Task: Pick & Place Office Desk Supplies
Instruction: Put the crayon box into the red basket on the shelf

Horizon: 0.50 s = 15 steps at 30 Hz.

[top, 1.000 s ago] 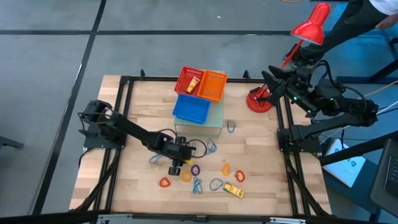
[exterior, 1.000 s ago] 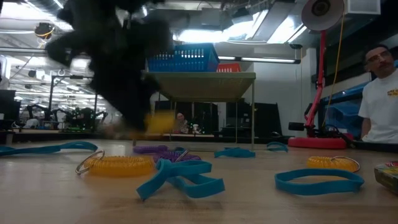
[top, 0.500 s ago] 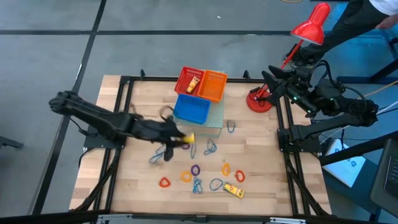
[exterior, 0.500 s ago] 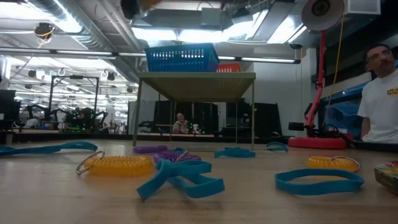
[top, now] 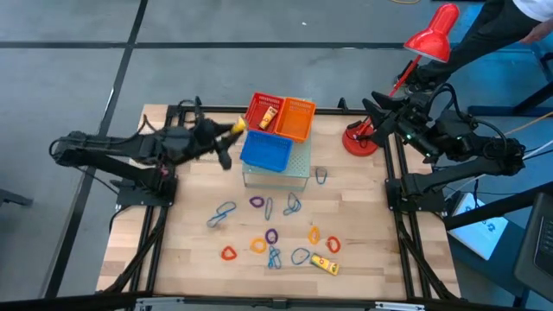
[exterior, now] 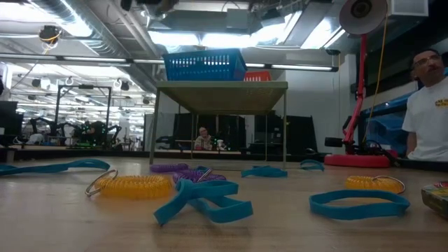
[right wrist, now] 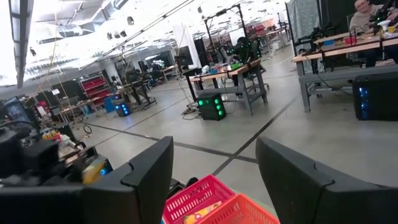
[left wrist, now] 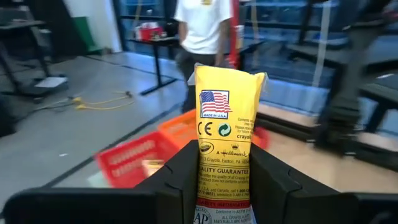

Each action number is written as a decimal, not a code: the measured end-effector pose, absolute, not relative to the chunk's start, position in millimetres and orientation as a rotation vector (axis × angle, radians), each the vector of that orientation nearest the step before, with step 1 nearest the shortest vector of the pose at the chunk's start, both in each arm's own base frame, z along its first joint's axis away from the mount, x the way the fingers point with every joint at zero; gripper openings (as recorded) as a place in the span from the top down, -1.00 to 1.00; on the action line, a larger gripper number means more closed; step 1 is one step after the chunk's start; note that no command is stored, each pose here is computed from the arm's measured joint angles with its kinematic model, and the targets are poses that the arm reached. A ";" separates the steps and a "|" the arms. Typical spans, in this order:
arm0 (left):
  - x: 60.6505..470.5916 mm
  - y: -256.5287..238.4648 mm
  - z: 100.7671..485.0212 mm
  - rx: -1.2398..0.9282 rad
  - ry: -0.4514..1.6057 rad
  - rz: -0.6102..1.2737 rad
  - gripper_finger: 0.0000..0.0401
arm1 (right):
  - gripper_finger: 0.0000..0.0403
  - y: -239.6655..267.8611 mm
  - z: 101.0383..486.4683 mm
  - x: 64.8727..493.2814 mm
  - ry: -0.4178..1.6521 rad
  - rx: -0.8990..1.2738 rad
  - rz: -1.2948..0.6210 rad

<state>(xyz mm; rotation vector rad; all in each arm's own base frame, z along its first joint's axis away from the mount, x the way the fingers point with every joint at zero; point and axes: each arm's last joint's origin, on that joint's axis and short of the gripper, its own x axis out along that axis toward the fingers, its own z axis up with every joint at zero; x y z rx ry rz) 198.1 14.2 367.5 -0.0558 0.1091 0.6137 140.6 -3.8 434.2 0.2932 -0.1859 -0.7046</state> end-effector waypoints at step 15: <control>238.7 114.7 338.7 -0.140 0.112 0.633 0.45 | -0.15 -2.9 431.5 148.0 -0.173 0.301 -0.706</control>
